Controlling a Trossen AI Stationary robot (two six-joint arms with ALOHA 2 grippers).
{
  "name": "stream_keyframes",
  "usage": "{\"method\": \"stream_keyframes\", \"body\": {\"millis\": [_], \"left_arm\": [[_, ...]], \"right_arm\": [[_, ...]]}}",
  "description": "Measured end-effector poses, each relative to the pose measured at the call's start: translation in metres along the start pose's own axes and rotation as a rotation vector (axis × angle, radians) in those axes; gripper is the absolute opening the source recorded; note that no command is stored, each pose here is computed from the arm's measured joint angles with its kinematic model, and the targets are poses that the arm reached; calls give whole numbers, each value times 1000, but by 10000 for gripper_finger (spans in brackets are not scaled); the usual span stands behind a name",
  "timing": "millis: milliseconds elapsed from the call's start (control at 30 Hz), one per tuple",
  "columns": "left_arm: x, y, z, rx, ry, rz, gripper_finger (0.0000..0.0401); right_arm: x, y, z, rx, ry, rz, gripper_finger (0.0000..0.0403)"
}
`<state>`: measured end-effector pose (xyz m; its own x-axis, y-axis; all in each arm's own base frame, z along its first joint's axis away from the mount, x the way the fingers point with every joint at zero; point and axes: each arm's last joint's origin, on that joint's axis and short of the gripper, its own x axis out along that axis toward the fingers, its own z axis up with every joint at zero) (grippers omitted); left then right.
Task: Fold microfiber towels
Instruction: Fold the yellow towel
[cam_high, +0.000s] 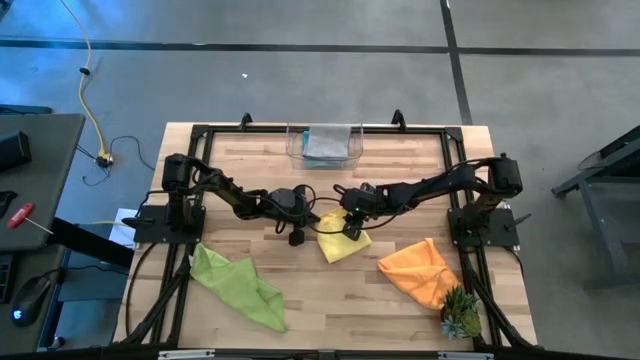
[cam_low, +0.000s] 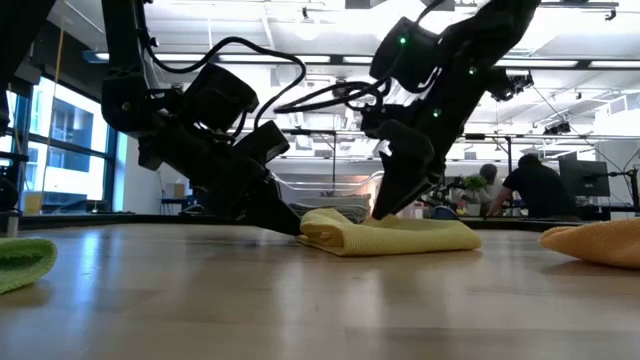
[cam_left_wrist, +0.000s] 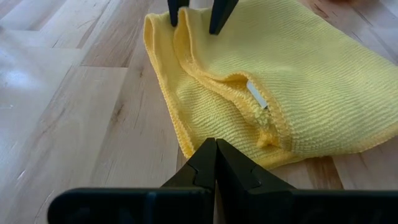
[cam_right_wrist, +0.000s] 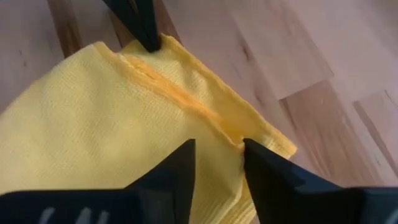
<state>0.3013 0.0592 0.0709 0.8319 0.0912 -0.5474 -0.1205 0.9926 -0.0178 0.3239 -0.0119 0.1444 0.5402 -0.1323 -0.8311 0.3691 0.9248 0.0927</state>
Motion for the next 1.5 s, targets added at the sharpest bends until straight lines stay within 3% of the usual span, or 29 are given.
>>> {"method": "stream_keyframes", "body": {"millis": [300,733,1500], "left_arm": [[0,0,0,-3,0,1,0],[0,0,0,8,-2,-1,0],[0,-1,0,10,-3,-3,0]], "right_arm": [[0,1,2,-16,-20,7,8],[-35,-4,15,27,-129,-47,2],[-23,-12,13,64,-111,-126,0]]}}
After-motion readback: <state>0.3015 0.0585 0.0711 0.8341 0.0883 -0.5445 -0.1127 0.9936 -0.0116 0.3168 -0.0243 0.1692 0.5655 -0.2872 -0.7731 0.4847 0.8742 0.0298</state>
